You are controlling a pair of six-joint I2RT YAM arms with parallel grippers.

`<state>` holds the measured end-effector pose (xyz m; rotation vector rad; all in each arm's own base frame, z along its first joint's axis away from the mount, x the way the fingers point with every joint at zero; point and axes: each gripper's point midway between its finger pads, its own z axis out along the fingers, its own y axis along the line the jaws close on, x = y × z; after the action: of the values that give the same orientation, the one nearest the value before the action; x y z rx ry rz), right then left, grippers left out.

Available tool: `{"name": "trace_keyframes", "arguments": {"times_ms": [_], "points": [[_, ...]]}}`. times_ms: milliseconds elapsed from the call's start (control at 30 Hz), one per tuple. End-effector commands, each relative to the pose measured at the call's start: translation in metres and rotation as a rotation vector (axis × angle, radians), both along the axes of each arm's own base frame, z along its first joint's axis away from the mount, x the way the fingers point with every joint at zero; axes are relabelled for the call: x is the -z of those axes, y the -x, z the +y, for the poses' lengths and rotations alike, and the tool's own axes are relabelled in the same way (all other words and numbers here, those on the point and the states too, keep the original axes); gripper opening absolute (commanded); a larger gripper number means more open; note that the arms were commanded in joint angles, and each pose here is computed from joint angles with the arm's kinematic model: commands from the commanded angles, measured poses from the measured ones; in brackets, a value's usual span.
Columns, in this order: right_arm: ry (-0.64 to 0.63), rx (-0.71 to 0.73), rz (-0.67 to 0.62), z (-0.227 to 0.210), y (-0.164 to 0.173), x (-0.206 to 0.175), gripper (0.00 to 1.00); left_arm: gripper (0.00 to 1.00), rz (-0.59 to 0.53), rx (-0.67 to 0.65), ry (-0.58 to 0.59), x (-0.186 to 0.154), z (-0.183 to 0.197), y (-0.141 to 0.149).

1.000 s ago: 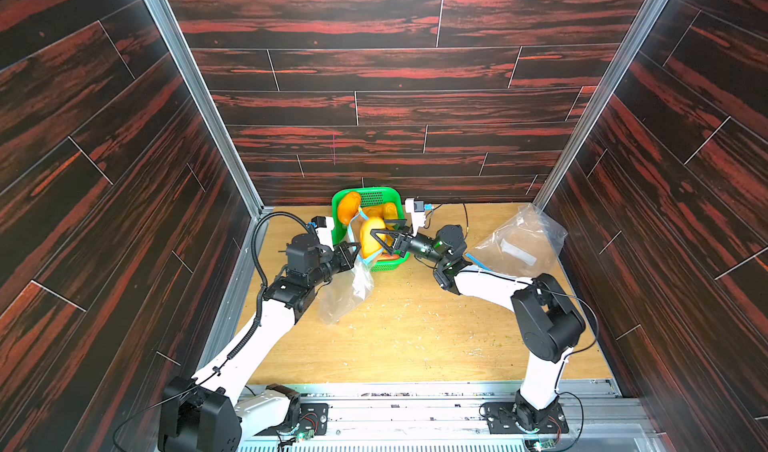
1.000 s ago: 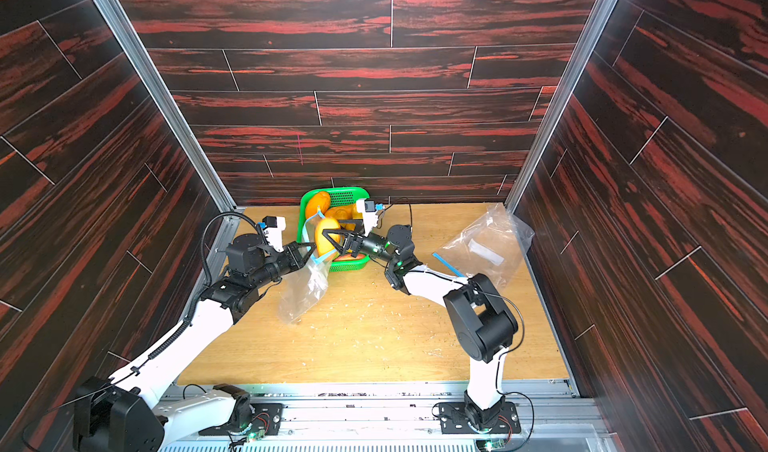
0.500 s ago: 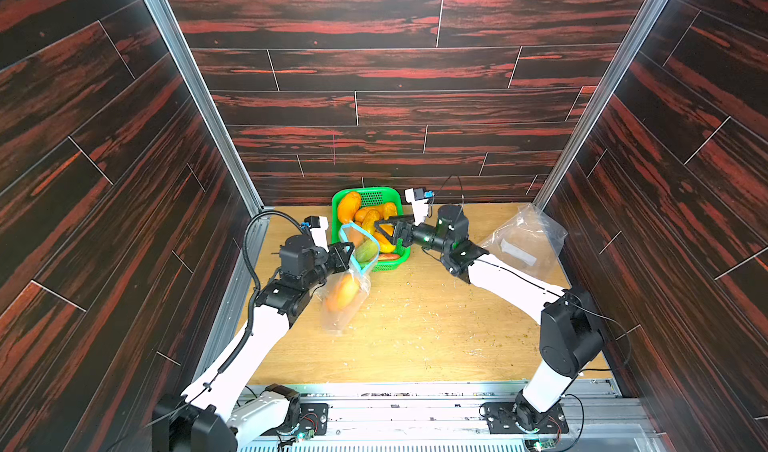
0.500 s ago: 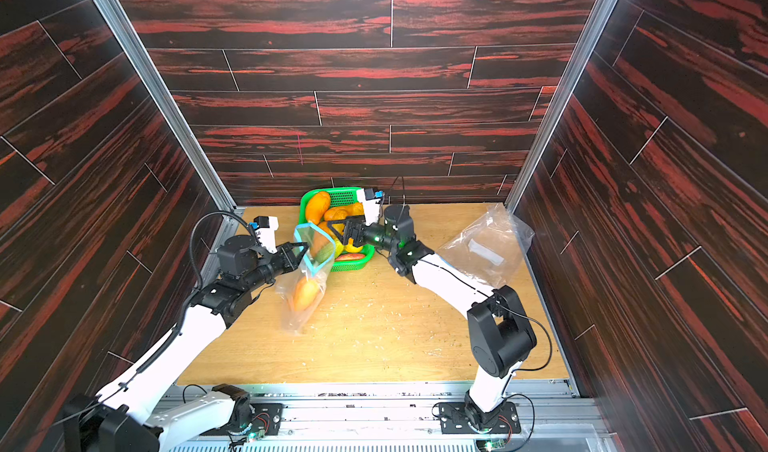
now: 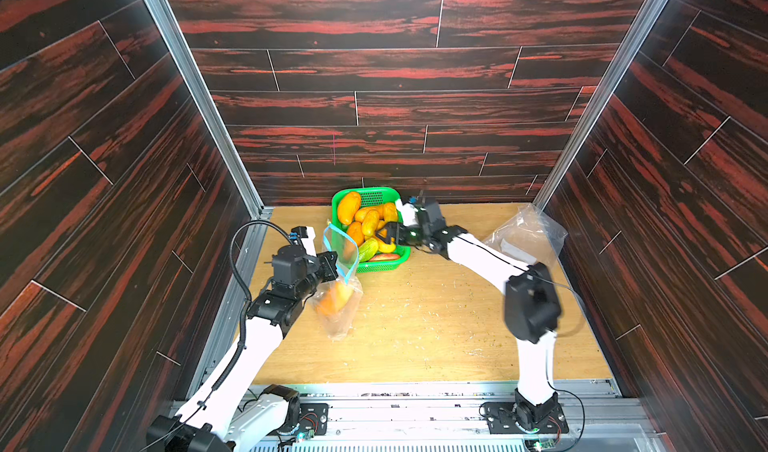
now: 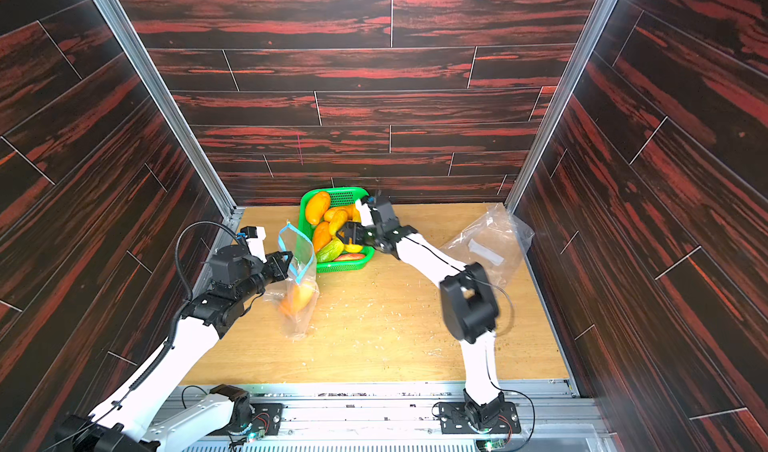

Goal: Place the mango in a zip-top bag and seal the zipper
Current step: Pick up the mango from the basket.

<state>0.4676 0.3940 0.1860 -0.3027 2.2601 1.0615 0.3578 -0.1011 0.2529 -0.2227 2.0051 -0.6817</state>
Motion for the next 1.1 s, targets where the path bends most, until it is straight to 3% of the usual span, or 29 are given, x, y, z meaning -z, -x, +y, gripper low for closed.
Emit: {"name": "trace_keyframes", "arguments": {"times_ms": [0,167,333,567,733,833,1067], "points": [[0.009,-0.028,0.118,0.017,0.015,0.032,0.84,0.0,-0.042,0.069,0.081,-0.022,0.0,-0.017],[0.026,-0.023,0.155,0.032,0.015,0.052,0.84,0.0,-0.014,0.142,0.051,-0.024,-0.008,-0.03],[0.023,-0.015,0.178,0.043,0.01,0.065,0.83,0.0,0.028,0.279,0.071,-0.019,-0.028,-0.026],[0.055,0.015,0.213,0.05,-0.003,0.085,0.77,0.0,0.023,0.305,0.095,-0.012,-0.031,-0.01],[0.144,0.043,0.255,0.048,-0.011,0.103,0.77,0.0,0.03,0.262,0.085,-0.007,-0.024,0.002],[0.147,0.024,0.258,0.054,-0.011,0.106,0.69,0.0,0.026,0.239,0.09,-0.007,-0.021,0.007],[0.123,0.009,0.18,0.055,-0.007,0.071,0.39,0.0,0.008,0.209,0.112,-0.01,-0.017,0.014]]}}
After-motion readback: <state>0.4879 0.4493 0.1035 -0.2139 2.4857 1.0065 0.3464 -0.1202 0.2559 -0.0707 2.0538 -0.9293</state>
